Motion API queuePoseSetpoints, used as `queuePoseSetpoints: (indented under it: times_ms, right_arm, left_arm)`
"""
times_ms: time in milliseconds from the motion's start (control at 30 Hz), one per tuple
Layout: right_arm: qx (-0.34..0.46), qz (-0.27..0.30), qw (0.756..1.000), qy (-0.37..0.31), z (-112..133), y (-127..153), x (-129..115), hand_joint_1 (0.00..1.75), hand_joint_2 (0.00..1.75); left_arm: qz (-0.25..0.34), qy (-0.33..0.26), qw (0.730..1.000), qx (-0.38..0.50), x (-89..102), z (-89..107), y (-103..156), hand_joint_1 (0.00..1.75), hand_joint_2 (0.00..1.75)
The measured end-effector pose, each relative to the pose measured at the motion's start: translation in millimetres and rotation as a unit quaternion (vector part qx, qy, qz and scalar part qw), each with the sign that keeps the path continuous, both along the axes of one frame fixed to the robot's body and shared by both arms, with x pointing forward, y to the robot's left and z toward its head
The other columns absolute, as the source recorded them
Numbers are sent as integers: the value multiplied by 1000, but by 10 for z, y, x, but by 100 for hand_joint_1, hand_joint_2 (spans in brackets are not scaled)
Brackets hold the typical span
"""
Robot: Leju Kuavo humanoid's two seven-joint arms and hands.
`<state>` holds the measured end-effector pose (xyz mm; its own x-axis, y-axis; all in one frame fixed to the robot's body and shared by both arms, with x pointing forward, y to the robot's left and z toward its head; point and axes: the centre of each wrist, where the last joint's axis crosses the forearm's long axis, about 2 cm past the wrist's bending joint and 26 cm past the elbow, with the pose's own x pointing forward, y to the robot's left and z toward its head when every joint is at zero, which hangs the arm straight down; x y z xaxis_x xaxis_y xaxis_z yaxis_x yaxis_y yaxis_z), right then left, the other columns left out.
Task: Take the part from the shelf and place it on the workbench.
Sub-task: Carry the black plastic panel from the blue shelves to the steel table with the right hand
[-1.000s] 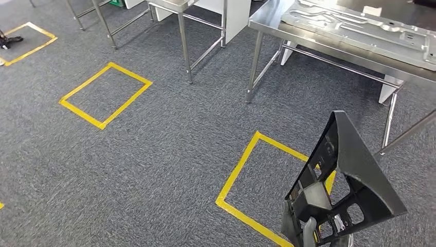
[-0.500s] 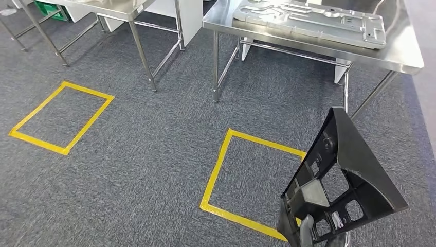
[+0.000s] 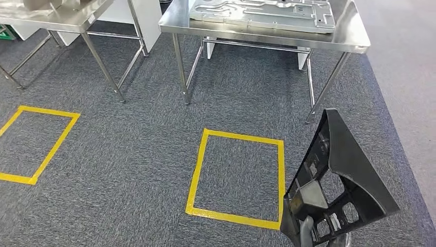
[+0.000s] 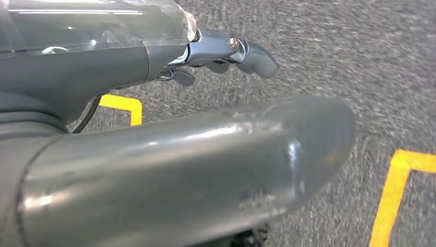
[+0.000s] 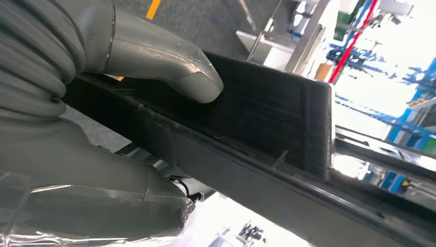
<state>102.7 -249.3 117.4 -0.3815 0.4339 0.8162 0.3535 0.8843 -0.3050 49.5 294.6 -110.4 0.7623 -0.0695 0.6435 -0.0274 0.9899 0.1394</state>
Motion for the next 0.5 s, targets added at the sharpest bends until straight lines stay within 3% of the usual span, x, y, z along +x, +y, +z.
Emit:
queuePoseSetpoints:
  times_ms: [500]
  right_arm:
    - [-1, 10, 1000, 3, 9, 5, -4, 175, 175]
  left_arm:
    - [-1, 3, 1000, -7, -40, -5, -54, 0, 0]
